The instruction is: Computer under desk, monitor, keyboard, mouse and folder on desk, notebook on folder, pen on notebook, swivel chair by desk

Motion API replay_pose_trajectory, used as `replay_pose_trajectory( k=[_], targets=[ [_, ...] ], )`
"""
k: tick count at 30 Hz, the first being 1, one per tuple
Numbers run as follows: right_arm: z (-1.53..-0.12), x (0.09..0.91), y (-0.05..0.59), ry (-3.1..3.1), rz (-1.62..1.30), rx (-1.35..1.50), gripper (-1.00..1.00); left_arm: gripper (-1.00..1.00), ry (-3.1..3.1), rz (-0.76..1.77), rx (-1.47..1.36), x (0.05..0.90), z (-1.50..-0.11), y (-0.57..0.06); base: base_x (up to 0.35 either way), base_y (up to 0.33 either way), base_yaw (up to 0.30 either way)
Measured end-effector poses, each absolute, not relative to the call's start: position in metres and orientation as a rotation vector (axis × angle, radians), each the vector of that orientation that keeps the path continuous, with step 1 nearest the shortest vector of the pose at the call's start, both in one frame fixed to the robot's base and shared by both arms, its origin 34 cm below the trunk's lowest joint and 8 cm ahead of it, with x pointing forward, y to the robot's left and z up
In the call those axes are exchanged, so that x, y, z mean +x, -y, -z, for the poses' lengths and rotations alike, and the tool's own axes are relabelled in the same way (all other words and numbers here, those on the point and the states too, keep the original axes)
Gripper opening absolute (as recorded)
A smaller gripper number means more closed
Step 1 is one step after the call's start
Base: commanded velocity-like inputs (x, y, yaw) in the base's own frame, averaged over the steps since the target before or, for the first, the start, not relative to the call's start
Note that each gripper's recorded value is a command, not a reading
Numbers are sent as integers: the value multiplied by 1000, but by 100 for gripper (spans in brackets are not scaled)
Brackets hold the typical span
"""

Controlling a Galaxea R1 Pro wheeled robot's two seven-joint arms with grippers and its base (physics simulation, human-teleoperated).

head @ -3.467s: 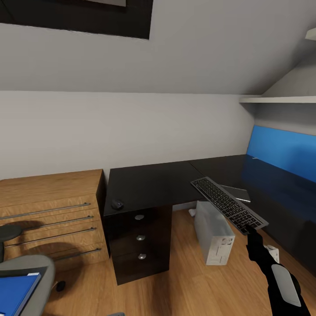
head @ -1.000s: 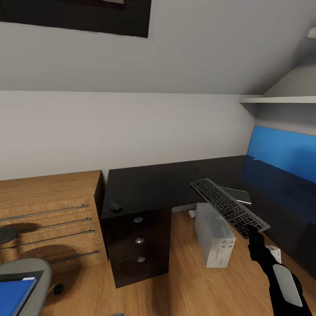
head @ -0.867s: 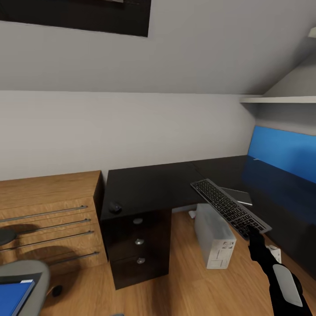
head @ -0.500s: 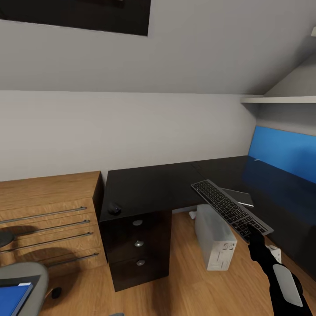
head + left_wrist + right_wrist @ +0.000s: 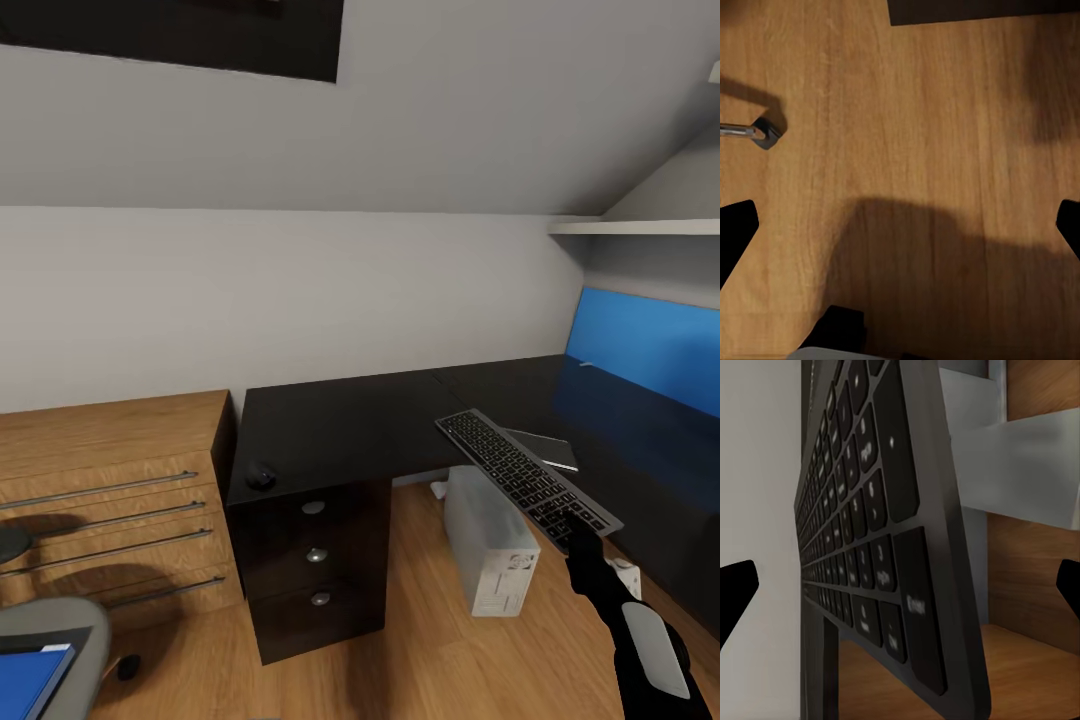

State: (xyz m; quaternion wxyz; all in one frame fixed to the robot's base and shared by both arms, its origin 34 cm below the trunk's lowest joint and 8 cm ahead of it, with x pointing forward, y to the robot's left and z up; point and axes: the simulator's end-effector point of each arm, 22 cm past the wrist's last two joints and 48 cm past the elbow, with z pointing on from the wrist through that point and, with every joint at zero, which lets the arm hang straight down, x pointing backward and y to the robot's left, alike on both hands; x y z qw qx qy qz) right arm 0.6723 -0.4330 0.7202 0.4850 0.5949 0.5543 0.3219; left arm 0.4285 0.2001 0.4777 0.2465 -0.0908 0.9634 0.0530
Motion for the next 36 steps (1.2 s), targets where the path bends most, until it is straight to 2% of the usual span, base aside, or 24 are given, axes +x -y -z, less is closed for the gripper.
replay_pose_trajectory(
  k=[16, 17, 36],
  targets=[
    [-721, 672, 433, -1350, -783, 1448, 100, 100, -2631, -149, -247, 427, -477, -201, 0, 0, 0],
    [-721, 672, 433, -1350, -783, 1448, -100, 100, -2631, -148, -247, 427, -477, -201, 0, 0, 0],
    [-722, 673, 433, -1346, -786, 1446, -100, 100, -2633, -147, -252, 427, -476, -201, 0, 0, 0]
  ],
)
